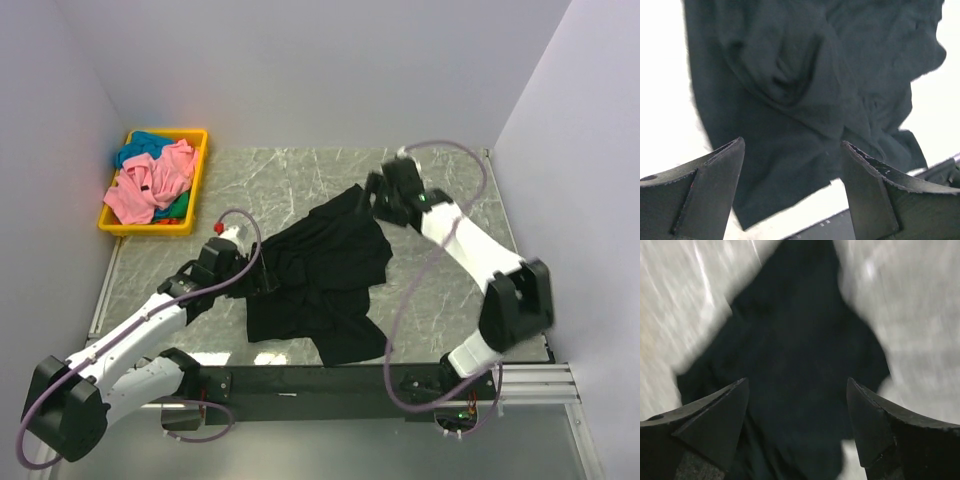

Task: Fold and stack the t-shirts
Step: Flatten the tshirt out

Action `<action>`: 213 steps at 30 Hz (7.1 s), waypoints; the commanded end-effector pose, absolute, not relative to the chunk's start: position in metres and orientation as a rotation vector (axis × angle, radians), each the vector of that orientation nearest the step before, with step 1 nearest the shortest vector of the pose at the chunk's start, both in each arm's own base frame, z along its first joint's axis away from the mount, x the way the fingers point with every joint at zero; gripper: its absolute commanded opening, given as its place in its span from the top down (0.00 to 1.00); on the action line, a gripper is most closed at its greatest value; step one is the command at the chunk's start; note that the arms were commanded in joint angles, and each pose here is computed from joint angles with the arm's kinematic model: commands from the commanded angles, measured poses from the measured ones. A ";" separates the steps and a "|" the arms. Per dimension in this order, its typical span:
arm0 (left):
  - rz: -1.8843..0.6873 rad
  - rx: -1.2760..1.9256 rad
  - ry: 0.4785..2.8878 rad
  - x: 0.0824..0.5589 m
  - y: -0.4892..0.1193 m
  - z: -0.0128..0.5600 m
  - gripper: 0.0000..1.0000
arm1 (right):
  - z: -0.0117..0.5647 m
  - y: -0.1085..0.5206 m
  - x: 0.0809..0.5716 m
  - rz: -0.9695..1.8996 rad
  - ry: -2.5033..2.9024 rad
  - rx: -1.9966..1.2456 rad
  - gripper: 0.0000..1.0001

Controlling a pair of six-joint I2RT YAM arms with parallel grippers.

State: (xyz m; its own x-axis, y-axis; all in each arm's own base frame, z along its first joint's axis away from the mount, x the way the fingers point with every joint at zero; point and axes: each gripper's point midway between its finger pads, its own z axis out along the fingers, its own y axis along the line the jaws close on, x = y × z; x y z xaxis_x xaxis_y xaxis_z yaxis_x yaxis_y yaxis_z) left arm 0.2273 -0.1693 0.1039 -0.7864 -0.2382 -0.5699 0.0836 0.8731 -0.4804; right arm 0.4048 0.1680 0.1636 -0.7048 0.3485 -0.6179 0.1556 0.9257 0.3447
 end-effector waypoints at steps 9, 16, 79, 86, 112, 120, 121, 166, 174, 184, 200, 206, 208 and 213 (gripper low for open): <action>-0.672 -0.349 2.437 0.218 -0.177 0.087 0.25 | 0.087 0.152 0.292 0.478 2.475 0.272 0.24; -0.637 -0.446 2.384 0.252 -0.185 0.088 0.29 | 0.060 0.166 0.300 0.545 2.507 0.289 0.24; -0.329 -0.335 2.436 0.322 -0.165 0.116 0.17 | 0.081 0.148 0.292 0.278 2.499 0.154 0.36; -0.432 -0.273 2.515 0.207 -0.198 0.086 0.17 | 0.070 0.148 0.285 0.295 2.513 0.163 0.37; -0.173 -0.195 2.485 0.204 -0.231 0.041 0.48 | 0.034 0.123 0.296 0.321 2.545 0.380 0.40; 0.002 -0.142 2.481 0.217 -0.223 0.032 0.77 | 0.019 0.100 0.295 0.355 2.559 0.555 0.41; 0.058 -0.127 2.483 0.218 -0.217 0.033 0.84 | 0.017 0.091 0.295 0.345 2.559 0.597 0.41; -0.436 -0.555 2.446 0.207 -0.150 0.093 0.11 | 0.055 0.266 0.300 0.456 2.628 -0.042 0.44; -0.429 -0.555 2.441 0.211 -0.147 0.092 0.11 | 0.009 0.199 0.316 0.198 2.751 0.168 0.43; -0.358 -0.517 2.395 0.242 -0.126 0.111 0.11 | 0.035 0.106 0.345 0.128 2.599 0.470 0.43; -0.149 -0.632 2.249 0.293 -0.019 0.133 0.11 | 0.068 0.300 0.209 0.094 2.504 -0.545 0.36; -0.153 -0.629 2.268 0.289 -0.017 0.112 0.12 | 0.059 0.341 0.187 -0.073 2.454 -0.730 0.37; -0.145 -0.630 2.262 0.290 -0.016 0.114 0.12 | 0.049 0.346 0.182 -0.109 2.458 -0.778 0.37; -0.151 -0.627 2.250 0.292 -0.016 0.117 0.13 | 0.042 0.358 0.178 -0.131 2.462 -0.828 0.39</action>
State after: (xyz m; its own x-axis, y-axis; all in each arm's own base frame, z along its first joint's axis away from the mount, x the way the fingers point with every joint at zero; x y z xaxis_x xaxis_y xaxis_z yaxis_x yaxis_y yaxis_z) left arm 0.2831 -0.0146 0.1067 -0.5960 -0.4963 -0.6313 -0.4247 0.8620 -0.2767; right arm 0.1694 0.3575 0.0311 -0.6843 -0.5794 -0.4428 -0.5552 0.8076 -0.1987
